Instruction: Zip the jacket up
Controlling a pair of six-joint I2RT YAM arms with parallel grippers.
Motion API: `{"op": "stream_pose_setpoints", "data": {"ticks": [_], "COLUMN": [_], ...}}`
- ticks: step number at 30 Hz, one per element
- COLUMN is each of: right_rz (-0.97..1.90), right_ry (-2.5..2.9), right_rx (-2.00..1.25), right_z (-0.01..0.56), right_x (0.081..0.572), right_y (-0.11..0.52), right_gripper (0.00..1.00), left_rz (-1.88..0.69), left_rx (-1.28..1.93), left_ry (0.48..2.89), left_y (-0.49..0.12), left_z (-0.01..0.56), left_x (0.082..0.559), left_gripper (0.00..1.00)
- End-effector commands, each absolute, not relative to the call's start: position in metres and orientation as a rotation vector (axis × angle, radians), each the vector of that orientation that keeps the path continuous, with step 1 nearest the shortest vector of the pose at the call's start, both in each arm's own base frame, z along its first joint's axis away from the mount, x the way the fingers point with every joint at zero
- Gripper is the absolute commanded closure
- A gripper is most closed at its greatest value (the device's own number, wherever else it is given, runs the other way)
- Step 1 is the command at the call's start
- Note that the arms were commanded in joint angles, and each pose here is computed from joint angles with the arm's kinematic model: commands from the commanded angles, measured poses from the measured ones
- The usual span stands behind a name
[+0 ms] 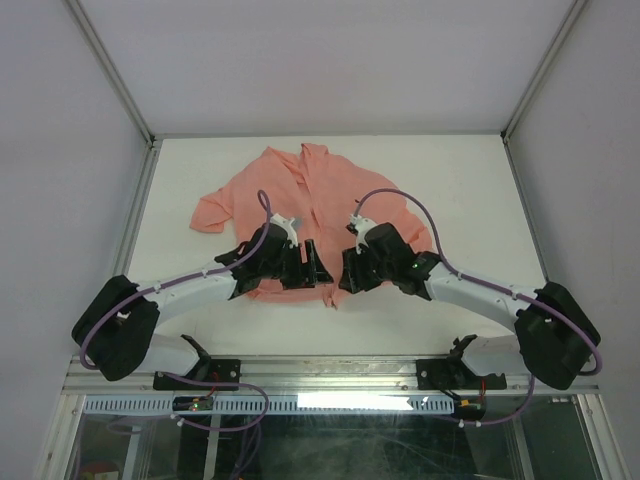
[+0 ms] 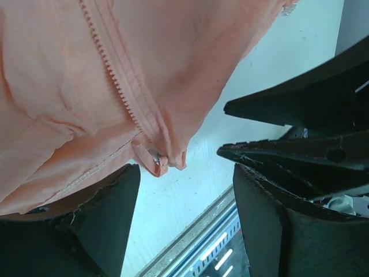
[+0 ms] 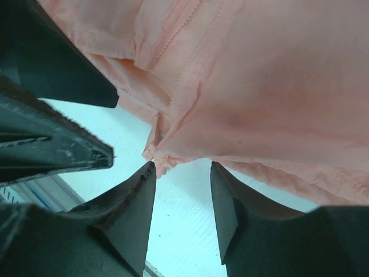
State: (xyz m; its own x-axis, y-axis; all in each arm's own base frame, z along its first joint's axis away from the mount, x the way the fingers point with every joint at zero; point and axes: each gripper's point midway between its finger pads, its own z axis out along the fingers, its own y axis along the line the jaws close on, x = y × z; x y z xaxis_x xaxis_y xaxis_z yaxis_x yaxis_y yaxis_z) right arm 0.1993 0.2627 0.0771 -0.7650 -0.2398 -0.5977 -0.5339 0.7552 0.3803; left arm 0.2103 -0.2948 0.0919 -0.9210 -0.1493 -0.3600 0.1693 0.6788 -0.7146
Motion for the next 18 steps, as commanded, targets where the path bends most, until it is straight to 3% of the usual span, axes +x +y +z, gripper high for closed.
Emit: {"op": "stream_pose_setpoints", "data": {"ticks": [1, 13, 18], "right_rz": [0.769, 0.612, 0.533], "right_ry": [2.379, 2.413, 2.434], "right_rx": [-0.578, -0.555, -0.509], "right_z": [0.089, 0.067, 0.053], "right_x": [0.195, 0.197, 0.204], "right_y": [0.286, 0.307, 0.3], "right_gripper": [0.53, 0.51, 0.65], "left_rz": [-1.131, -1.086, -1.085], "left_rx": [-0.029, -0.15, -0.158], "left_ry": [2.449, 2.419, 2.415], "left_y": [-0.293, -0.269, -0.267], "left_z": [0.099, 0.094, 0.095], "left_x": [0.213, 0.213, 0.213], "left_gripper": [0.33, 0.32, 0.33]}}
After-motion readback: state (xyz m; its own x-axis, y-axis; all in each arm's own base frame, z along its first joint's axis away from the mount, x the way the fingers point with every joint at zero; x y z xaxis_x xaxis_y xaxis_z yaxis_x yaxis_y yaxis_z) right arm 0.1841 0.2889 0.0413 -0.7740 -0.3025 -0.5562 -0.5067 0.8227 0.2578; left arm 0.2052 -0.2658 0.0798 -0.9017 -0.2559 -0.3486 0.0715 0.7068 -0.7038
